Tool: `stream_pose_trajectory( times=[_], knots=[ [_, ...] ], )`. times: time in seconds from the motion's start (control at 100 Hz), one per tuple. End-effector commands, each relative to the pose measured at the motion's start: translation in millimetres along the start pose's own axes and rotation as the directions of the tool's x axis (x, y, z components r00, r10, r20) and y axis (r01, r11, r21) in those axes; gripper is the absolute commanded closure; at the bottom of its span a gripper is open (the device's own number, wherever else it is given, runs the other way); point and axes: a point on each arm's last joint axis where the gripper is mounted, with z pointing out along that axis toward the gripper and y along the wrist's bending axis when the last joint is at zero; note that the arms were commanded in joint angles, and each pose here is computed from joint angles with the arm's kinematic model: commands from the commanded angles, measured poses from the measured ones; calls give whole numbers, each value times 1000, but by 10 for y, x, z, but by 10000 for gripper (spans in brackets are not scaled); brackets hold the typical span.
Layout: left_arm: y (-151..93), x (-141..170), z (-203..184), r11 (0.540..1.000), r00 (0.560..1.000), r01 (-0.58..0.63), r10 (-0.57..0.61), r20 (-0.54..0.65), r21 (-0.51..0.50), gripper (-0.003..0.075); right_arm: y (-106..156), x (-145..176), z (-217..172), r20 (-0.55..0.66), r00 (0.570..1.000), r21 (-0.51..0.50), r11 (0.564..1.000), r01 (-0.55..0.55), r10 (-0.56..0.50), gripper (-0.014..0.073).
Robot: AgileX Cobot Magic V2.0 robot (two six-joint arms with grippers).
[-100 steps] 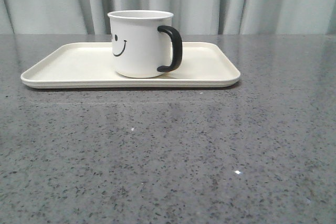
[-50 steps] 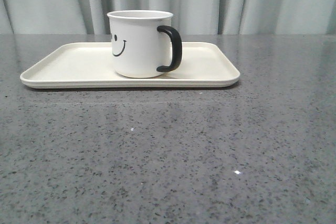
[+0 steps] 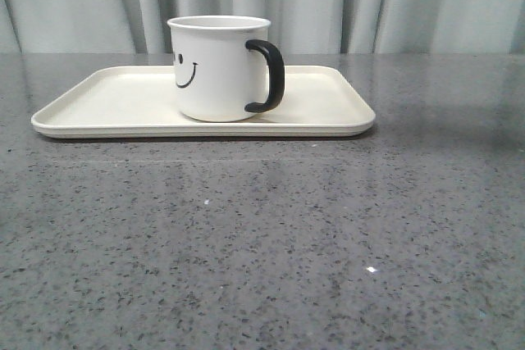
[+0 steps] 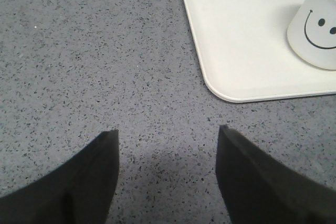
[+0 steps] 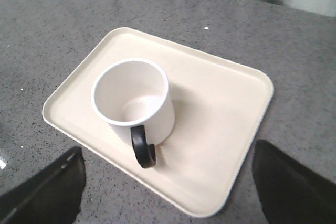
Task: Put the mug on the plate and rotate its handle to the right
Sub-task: 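Lower the right gripper into the mug and grip its rim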
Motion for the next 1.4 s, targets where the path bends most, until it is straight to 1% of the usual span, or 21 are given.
stream_pose_trajectory(
  times=[0.0,0.13,0.25,0.46,0.59,0.73,0.93,1.14,1.18,1.23,1.3,1.35,1.39],
  knots=[
    [-20,-133,-64,1000,995,9,-10,100,14,322,66,-268,139,89,996,-5,1000,17,-16,-43],
    [-20,-133,-64,1000,995,9,-10,100,14,322,91,-416,507,45,999,-6,1000,17,-16,-43],
    [-20,-133,-64,1000,995,9,-10,100,14,322,103,-510,786,-7,1000,37,999,24,-23,-43],
    [-20,-133,-64,1000,995,9,-10,100,14,322,138,-525,1200,-102,994,130,991,43,-29,-43],
    [-20,-133,-64,1000,995,9,-10,100,14,322,186,-460,1410,-140,989,130,990,54,-35,-43],
    [-20,-133,-64,1000,995,9,-10,100,14,322,180,-378,1562,-172,985,131,991,39,-16,-41],
    [-20,-133,-64,1000,995,9,-10,100,14,322,157,-320,1661,-194,981,136,990,32,-5,-41],
    [-20,-133,-64,1000,995,9,-10,100,14,322,132,-228,1764,-246,969,142,989,33,3,-39],
    [-20,-133,-64,1000,995,9,-10,100,14,322,129,-215,1776,-254,967,143,989,34,4,-19],
    [-20,-133,-64,1000,995,9,-10,100,14,322,127,-207,1779,-260,966,143,989,34,5,36],
    [-20,-133,-64,1000,995,9,-10,100,14,322,132,-202,1778,-265,964,143,989,35,5,155],
    [-20,-133,-64,1000,995,9,-10,100,14,322,133,-202,1778,-265,964,142,989,34,5,270],
    [-20,-133,-64,1000,995,9,-10,100,14,322,133,-202,1778,-265,964,142,989,33,6,342]
  ],
)
